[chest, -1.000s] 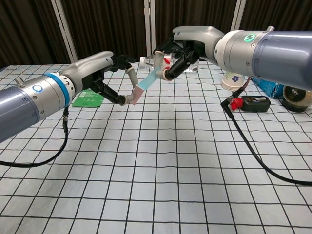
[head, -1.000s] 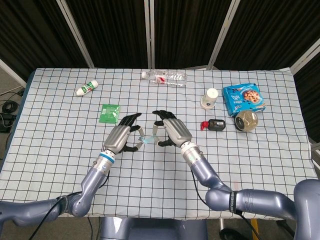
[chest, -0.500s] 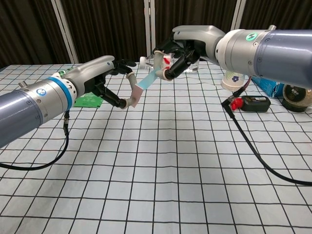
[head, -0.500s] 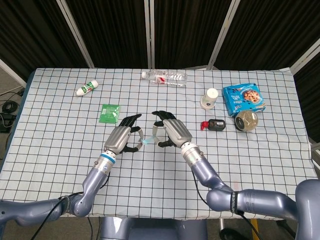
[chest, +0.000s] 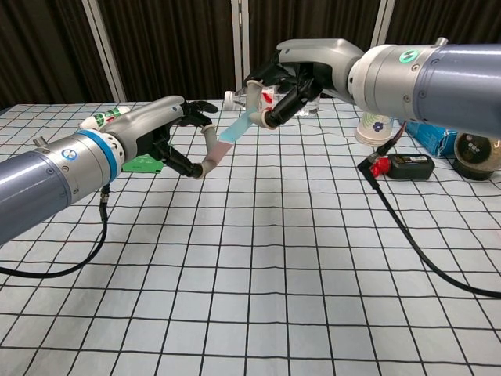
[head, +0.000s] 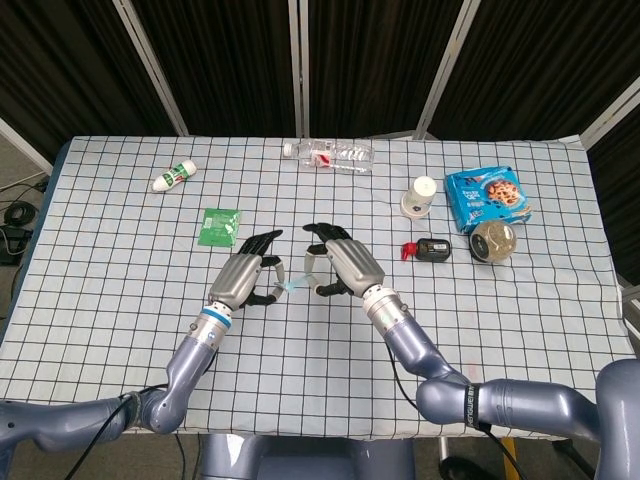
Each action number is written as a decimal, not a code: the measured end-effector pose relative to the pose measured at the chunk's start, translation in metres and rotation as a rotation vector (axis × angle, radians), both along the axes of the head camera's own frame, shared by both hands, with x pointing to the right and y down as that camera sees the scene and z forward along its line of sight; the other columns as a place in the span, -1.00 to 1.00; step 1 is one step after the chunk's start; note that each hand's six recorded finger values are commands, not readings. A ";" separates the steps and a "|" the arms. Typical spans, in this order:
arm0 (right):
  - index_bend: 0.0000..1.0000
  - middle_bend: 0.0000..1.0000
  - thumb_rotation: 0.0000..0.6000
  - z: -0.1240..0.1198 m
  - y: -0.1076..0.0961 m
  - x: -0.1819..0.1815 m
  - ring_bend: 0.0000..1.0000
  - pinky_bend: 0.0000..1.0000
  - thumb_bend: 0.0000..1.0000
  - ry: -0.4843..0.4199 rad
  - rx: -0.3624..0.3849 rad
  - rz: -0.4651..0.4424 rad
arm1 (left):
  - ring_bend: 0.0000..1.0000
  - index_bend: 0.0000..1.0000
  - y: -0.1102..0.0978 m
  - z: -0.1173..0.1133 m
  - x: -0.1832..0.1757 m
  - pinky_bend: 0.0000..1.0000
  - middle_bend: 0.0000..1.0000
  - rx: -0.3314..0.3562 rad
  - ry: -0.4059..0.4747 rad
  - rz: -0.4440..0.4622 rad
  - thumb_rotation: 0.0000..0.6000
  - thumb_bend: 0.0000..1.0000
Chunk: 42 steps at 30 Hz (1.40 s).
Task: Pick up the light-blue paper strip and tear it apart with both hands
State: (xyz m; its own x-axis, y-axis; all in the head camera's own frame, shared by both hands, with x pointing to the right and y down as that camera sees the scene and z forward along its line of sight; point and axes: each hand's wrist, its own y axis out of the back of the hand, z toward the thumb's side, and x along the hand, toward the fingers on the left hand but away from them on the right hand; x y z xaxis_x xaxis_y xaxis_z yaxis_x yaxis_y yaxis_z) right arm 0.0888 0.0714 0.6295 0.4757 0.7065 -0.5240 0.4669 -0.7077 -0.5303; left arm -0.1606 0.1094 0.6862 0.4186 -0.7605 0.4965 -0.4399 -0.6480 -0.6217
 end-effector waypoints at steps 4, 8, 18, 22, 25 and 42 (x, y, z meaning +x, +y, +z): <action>0.53 -0.80 1.00 0.001 0.001 0.000 -1.00 -1.00 -0.17 -0.001 -0.003 -0.001 | -1.00 0.26 0.000 0.000 0.000 -1.00 -1.00 0.002 -0.002 -0.001 1.00 -0.10; 0.53 -0.80 1.00 0.000 0.001 0.000 -1.00 -1.00 -0.17 -0.005 -0.003 0.000 | -1.00 0.28 0.000 -0.001 0.001 -1.00 -1.00 0.004 -0.003 -0.002 1.00 -0.09; 0.53 -0.80 1.00 -0.007 -0.006 0.004 -1.00 -1.00 -0.17 -0.011 0.020 0.008 | -1.00 0.41 -0.003 0.004 -0.013 -1.00 -1.00 -0.007 -0.040 -0.028 1.00 -0.05; 0.53 -0.79 1.00 -0.015 -0.014 0.012 -1.00 -1.00 -0.17 -0.003 0.047 0.013 | -1.00 0.42 -0.005 0.010 -0.026 -1.00 -1.00 -0.009 -0.068 -0.042 1.00 -0.05; 0.53 -0.79 1.00 -0.020 -0.021 0.021 -1.00 -1.00 -0.17 0.014 0.073 0.015 | -1.00 0.44 -0.006 0.013 -0.039 -1.00 -1.00 -0.009 -0.088 -0.057 1.00 -0.05; -0.42 -0.89 1.00 -0.018 -0.029 0.094 -1.00 -1.00 -0.61 0.163 0.136 0.009 | -1.00 -0.96 -0.013 0.018 -0.080 -1.00 -1.00 -0.020 -0.120 -0.089 1.00 -0.96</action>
State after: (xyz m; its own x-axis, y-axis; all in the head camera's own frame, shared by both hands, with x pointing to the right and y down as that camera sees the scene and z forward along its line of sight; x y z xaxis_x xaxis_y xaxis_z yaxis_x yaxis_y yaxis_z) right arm 0.1824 0.0420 0.6118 0.3854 0.7798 -0.4934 0.3729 -0.6207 -0.6897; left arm -0.2402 0.0965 0.7041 0.2866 -0.7812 0.5546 -0.4195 -0.6228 -0.6605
